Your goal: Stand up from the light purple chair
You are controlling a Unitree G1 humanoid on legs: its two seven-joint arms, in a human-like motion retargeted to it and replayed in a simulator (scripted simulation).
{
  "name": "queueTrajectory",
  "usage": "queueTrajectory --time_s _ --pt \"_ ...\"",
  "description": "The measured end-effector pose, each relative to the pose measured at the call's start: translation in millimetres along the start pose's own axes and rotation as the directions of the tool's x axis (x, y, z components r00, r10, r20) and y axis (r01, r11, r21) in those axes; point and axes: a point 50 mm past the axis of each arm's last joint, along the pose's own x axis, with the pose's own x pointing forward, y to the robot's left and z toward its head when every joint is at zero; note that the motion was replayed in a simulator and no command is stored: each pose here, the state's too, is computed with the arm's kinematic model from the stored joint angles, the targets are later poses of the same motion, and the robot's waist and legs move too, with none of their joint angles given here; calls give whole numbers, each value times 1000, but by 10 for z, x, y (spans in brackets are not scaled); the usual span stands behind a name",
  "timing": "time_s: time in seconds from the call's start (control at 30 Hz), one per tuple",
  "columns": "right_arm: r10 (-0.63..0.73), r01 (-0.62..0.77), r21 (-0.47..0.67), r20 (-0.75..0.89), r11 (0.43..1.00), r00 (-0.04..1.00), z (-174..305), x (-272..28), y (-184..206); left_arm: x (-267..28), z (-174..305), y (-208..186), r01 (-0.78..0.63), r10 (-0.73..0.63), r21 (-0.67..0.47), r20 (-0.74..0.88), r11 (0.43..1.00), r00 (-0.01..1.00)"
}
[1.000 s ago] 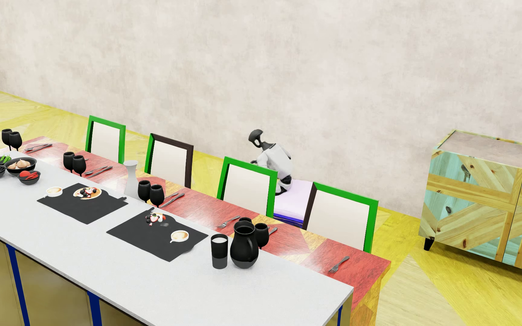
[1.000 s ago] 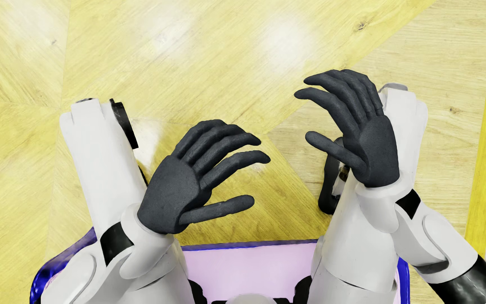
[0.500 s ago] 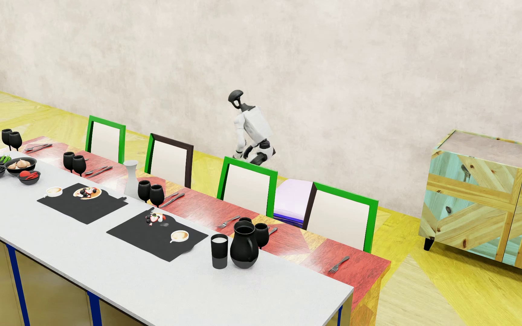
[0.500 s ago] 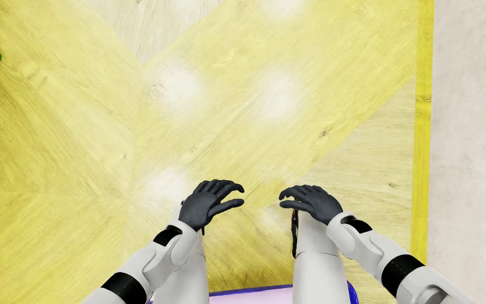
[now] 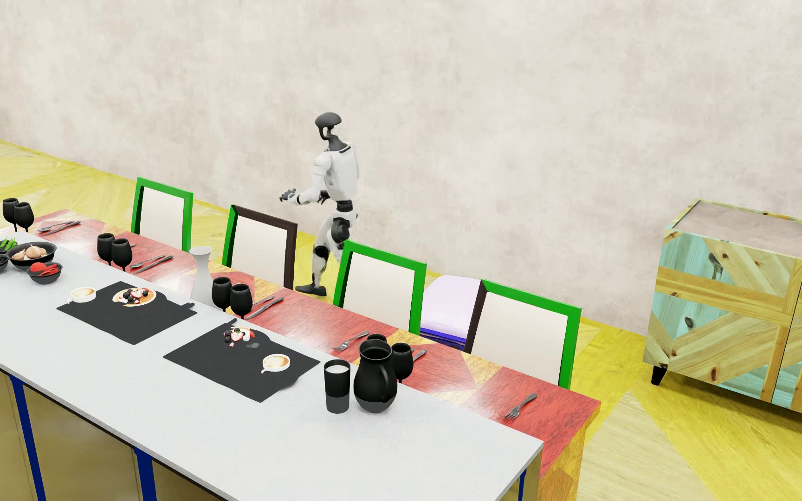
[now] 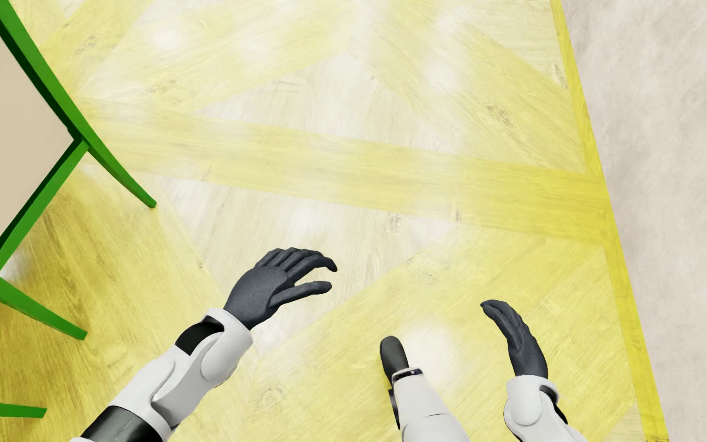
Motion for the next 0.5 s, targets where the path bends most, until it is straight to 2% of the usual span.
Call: queueTrajectory --time_s 0.03,0.1,0.13,0.27,0.3,0.33,0.37,0.4,0.43,0.47,0.5 --pt "21 -22 -32 -30 999 999 -144 3 -115 -69 -40 -60 32 -32 2 -18 999 999" --pt "119 -131 -173 -75 976 990 -396 -127 -146 -448 -360 -298 113 -122 -51 -239 992 963" --pt "186 -209 -210 -126 955 974 -534 -211 -145 -761 -544 -520 131 -174 -133 -404 982 898" --pt "187 -157 -327 61 932 981 -202 123 -406 -1444 -797 -1177 30 -213 -242 -779 970 590" --pt "166 -140 -311 57 940 985 -187 145 -408 -1684 -788 -1313 41 -234 -247 -832 968 503" --pt "154 -108 -345 106 932 982 -81 233 -521 -1821 -741 -1436 70 -288 -286 -853 956 436" --pt "141 -77 -344 165 936 976 21 265 -542 -1877 -720 -1482 132 -367 -344 -822 929 435" --pt "102 -34 -341 183 939 978 100 299 -566 -2009 -705 -1530 181 -487 -453 -786 873 382" --pt "144 -92 -259 191 961 971 141 251 -440 -2139 -772 -1425 187 -501 -466 -773 865 390" --pt "146 -93 -242 212 966 966 207 271 -415 -2188 -817 -1353 149 -485 -467 -779 872 397" --pt "183 -121 -262 228 957 956 221 244 -364 -2330 -780 -1384 90 -489 -490 -800 867 347"
